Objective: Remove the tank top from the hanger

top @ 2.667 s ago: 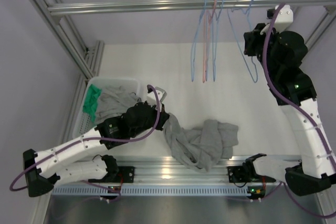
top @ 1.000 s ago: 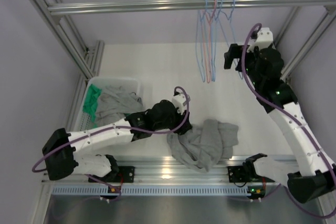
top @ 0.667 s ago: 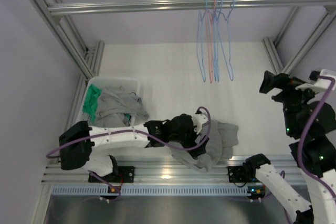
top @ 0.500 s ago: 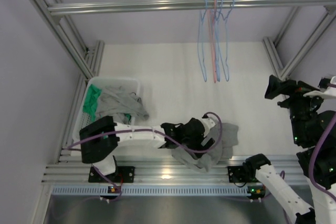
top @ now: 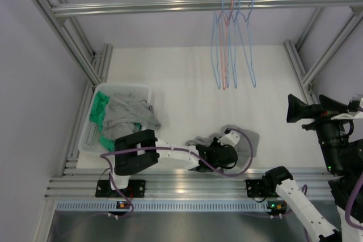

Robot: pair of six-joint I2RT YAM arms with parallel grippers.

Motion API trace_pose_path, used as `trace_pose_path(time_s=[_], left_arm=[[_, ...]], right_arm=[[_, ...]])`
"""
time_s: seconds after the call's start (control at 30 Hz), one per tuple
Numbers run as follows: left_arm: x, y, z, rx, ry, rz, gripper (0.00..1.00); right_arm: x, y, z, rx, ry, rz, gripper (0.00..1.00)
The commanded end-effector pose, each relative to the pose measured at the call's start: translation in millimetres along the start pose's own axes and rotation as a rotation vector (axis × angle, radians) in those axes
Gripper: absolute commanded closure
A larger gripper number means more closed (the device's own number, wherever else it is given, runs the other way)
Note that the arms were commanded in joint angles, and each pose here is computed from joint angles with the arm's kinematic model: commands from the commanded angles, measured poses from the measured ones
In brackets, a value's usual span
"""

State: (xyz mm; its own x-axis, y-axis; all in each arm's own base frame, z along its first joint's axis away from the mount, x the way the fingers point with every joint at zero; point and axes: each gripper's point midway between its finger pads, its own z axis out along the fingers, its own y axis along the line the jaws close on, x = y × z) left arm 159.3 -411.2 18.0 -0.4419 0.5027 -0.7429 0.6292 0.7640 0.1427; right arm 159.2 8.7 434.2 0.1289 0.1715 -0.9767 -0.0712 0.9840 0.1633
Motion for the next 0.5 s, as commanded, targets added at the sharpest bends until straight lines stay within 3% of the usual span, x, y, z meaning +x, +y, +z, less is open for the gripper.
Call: trace_pose_path(time_s=[0.0, 0.2, 0.33, 0.47], left_arm=[[74, 55, 12, -0.228, 0.195, 0.088, 1.00], [52, 111, -17, -0.373, 0.153, -0.048, 1.00], [-17, 155, -70, -0.414, -0.044, -0.245, 1.00], [-45, 214, -107, -0.511, -0.113, -0.408, 1.00]], right_arm=[[-22, 6, -19, -0.061, -0.060, 0.011, 0.01], [-35, 7, -32, -0.083, -0.108, 0.022, 0.00], [-38, 7, -35, -0.087, -0.118, 0.022, 0.01], [-41, 6, -38, -0.088, -0.130, 0.023, 0.01]])
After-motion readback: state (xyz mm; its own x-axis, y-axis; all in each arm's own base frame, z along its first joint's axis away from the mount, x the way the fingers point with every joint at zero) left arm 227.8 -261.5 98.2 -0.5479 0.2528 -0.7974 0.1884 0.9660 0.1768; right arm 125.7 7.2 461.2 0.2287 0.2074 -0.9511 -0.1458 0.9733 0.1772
